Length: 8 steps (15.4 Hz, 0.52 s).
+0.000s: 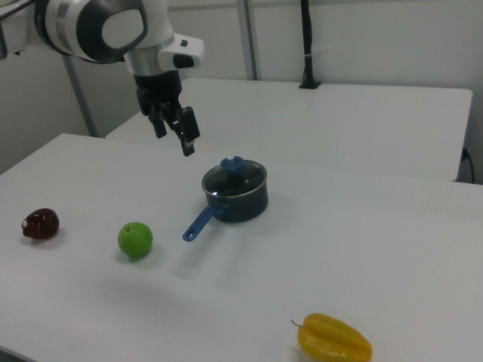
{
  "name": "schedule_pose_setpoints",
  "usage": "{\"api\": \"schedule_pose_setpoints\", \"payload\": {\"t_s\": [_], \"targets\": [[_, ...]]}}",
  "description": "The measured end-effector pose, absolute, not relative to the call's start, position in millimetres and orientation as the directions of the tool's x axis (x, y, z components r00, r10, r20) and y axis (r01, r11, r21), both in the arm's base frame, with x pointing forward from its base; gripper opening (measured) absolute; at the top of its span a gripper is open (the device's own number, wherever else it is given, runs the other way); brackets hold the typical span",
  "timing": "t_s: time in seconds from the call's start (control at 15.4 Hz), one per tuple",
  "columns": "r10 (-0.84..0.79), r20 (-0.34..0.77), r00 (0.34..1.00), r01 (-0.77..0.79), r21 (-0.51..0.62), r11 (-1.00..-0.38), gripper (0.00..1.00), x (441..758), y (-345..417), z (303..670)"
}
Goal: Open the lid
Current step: 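Move the gripper down over the saucepan to the blue lid knob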
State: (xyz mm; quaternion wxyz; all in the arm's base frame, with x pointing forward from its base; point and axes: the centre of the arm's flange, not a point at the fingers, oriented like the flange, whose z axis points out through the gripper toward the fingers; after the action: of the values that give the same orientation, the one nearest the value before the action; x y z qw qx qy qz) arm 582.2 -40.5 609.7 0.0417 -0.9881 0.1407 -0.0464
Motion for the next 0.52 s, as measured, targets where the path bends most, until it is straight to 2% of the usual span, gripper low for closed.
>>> {"api": "schedule_pose_setpoints", "payload": {"t_s": [0.26,0.52], "targets": [[-0.369,0.144,0.918,-0.352,-0.128,-0.927,1.00,608,-34,592],[-0.531,0.221,0.818,-0.496,-0.196,-0.846,1.00,649,-8,556]]}}
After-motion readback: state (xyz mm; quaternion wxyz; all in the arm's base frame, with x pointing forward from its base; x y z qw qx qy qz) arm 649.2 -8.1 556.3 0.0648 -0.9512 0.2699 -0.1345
